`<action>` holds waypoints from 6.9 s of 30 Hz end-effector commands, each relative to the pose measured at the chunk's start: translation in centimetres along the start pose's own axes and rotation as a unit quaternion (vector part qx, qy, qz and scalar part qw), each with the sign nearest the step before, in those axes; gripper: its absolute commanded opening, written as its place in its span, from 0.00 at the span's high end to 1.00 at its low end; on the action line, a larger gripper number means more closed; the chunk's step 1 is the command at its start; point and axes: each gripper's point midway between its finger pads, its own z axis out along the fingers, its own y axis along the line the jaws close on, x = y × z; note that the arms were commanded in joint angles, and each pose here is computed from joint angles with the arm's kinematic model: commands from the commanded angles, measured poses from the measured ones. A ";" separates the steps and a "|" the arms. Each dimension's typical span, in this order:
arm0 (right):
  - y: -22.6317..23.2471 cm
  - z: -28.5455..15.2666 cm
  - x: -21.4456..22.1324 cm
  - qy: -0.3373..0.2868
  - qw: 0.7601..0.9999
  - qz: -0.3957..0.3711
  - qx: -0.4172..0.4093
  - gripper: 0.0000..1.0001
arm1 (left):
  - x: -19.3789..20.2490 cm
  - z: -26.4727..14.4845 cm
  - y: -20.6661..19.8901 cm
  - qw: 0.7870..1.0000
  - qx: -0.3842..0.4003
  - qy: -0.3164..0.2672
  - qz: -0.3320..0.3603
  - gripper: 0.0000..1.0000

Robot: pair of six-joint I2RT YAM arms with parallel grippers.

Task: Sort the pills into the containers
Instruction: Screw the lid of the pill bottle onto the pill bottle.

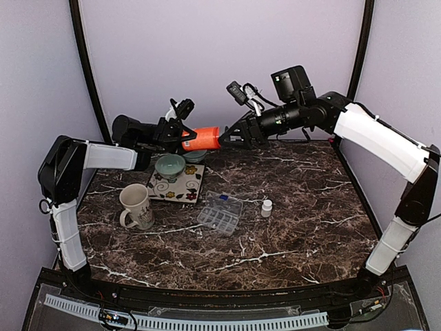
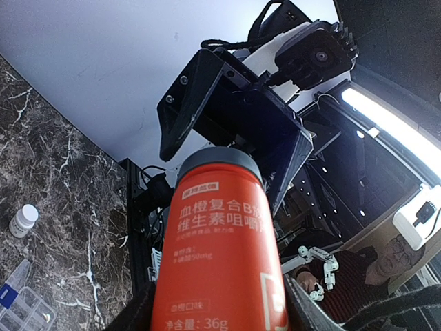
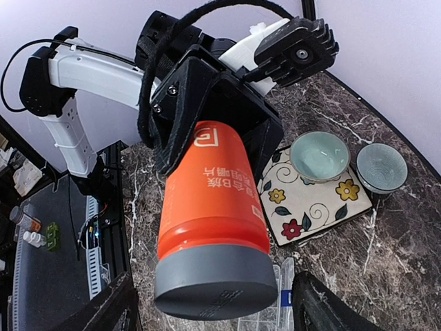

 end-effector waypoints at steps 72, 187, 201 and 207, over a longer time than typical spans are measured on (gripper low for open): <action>-0.8 3.2 0.5 -0.031 0.899 0.384 -0.209 0.51 | -0.6 6.8 -6.2 0.844 -0.252 -0.059 0.471 0.95; 0.5 0.8 -2.0 -0.046 0.995 0.055 -0.070 1.00 | -1.4 1.3 -5.0 0.986 -0.001 0.009 0.164 1.00; -0.2 2.3 -1.6 -0.035 0.973 0.193 -0.120 1.00 | -1.7 3.0 -5.0 0.960 -0.106 -0.019 0.257 1.00; -0.1 3.1 -1.2 -0.029 0.958 0.246 -0.144 1.00 | -1.3 4.3 -5.6 0.943 -0.135 -0.015 0.304 1.00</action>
